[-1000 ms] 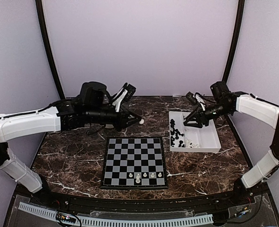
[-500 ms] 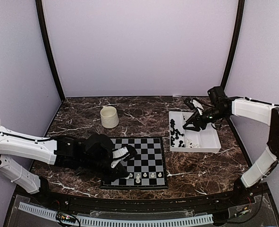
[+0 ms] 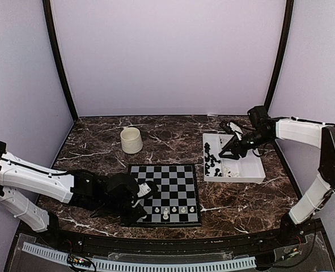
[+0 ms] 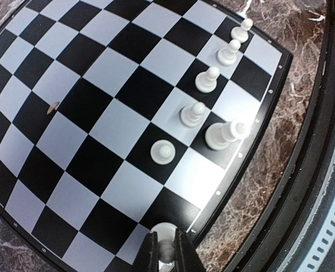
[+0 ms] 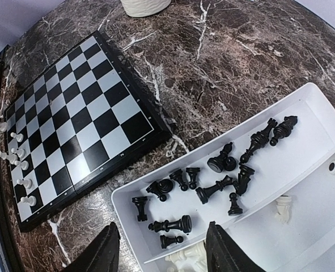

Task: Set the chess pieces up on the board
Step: Place the bishop on c1.

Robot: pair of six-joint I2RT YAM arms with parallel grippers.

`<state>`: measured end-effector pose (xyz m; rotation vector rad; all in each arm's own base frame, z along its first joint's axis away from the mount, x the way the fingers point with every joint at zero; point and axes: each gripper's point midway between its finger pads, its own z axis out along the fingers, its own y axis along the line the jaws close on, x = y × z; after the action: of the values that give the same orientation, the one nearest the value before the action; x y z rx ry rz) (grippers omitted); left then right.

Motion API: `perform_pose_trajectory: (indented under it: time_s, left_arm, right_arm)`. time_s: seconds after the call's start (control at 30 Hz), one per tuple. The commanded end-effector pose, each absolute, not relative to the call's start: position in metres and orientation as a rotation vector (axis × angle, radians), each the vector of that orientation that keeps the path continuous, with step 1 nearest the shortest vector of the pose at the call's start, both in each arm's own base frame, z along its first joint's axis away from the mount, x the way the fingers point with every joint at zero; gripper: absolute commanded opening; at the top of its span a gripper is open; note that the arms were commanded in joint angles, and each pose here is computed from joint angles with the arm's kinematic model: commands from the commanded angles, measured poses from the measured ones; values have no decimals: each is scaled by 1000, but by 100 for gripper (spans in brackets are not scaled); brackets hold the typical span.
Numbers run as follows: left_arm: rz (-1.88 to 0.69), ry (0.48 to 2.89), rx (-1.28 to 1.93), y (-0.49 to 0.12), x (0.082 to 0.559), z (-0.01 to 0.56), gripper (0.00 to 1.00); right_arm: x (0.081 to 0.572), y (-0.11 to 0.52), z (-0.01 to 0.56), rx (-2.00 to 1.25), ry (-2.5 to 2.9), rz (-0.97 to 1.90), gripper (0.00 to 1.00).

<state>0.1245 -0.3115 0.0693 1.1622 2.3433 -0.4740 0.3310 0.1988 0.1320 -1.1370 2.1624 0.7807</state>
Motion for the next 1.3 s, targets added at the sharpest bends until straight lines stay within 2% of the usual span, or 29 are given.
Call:
perform_pose_trajectory:
  time_s: [0.0, 0.63, 1.03, 1.27]
  left_arm:
    - [-428, 2400, 1136, -307, 125, 62, 1]
    - [-466, 2404, 1150, -319, 123, 56, 6]
    - [-462, 2412, 1162, -322, 123, 51, 14]
    - [-420, 2422, 1152, -314, 125, 49, 16]
  right_arm:
    - [329, 201, 130, -1150, 2155, 814, 53]
    - [326, 202, 124, -1169, 2170, 837, 54]
    - [325, 202, 122, -1173, 2175, 844, 54]
    - [324, 203, 121, -1176, 2179, 849, 54]
